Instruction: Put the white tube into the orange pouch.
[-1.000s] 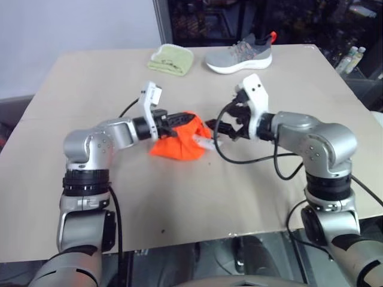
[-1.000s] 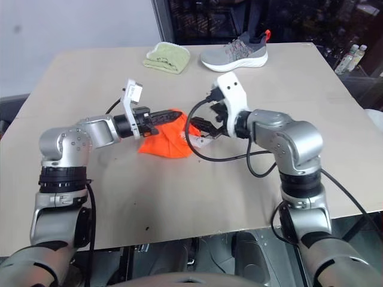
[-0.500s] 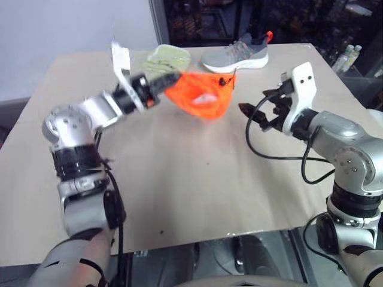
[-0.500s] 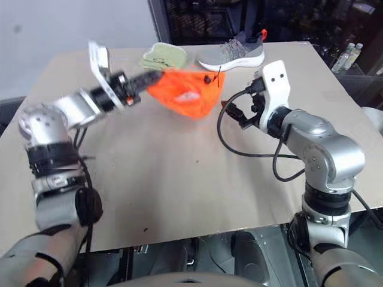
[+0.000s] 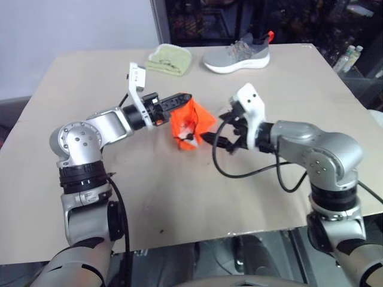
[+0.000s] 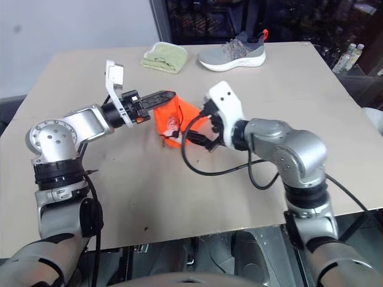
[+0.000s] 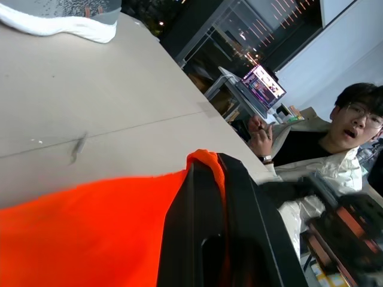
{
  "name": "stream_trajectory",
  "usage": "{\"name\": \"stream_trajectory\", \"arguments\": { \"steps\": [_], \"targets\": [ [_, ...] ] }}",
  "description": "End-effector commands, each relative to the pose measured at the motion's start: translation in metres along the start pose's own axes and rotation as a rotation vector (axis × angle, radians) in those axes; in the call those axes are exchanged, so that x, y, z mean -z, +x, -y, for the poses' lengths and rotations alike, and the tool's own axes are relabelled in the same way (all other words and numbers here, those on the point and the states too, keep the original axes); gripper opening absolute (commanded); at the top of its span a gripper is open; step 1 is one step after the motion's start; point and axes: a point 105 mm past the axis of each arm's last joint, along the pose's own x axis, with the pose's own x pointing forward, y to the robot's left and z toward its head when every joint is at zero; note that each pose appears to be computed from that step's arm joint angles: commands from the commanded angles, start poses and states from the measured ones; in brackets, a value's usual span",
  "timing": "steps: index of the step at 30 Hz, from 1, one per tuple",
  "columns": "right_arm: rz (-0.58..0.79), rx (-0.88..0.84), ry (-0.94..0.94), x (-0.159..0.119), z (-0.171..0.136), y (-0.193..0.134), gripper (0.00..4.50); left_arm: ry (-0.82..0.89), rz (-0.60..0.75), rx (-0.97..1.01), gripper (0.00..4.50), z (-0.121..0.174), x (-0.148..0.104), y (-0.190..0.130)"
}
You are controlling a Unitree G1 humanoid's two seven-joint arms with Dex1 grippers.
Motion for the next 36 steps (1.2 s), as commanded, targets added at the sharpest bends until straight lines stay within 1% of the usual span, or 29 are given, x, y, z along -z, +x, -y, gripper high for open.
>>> {"name": "stream_trajectory", "arguments": {
  "steps": [1,5,7,11,14,16,22,26,31,36],
  "targets": [
    [0.055,0.030,0.016,-0.015,0.007,-0.006,4.45,0.061,0.047,0.057,0.00,0.020,-0.021,-0.001],
    [0.042,0.065,0.059,-0.010,0.016,0.000,4.45,0.076,0.044,0.058,0.00,0.025,-0.023,0.005],
    [0.048,0.067,0.119,-0.008,0.016,0.007,4.45,0.079,0.044,0.059,0.00,0.027,-0.023,0.008],
    [0.033,0.094,0.164,0.000,0.017,0.018,4.45,0.081,0.049,0.055,0.00,0.028,-0.024,0.010],
    [0.062,0.131,0.215,-0.002,0.024,0.018,4.45,0.082,0.048,0.052,0.00,0.028,-0.023,0.009],
    [0.057,0.138,0.215,-0.001,0.026,0.016,4.45,0.081,0.049,0.048,0.00,0.027,-0.024,0.008],
    [-0.016,0.177,0.162,0.012,0.029,0.007,4.45,0.087,0.058,0.021,0.00,0.023,-0.024,0.010],
    [0.011,0.165,0.137,0.004,0.019,-0.004,4.45,0.101,0.060,0.009,0.00,0.022,-0.024,0.011],
    [0.033,0.092,0.119,-0.003,-0.001,-0.009,4.45,0.109,0.056,0.009,0.00,0.023,-0.023,0.013],
    [0.103,-0.030,0.215,-0.013,-0.016,-0.007,4.45,0.115,0.056,0.013,0.00,0.023,-0.024,0.015]
  ]
}}
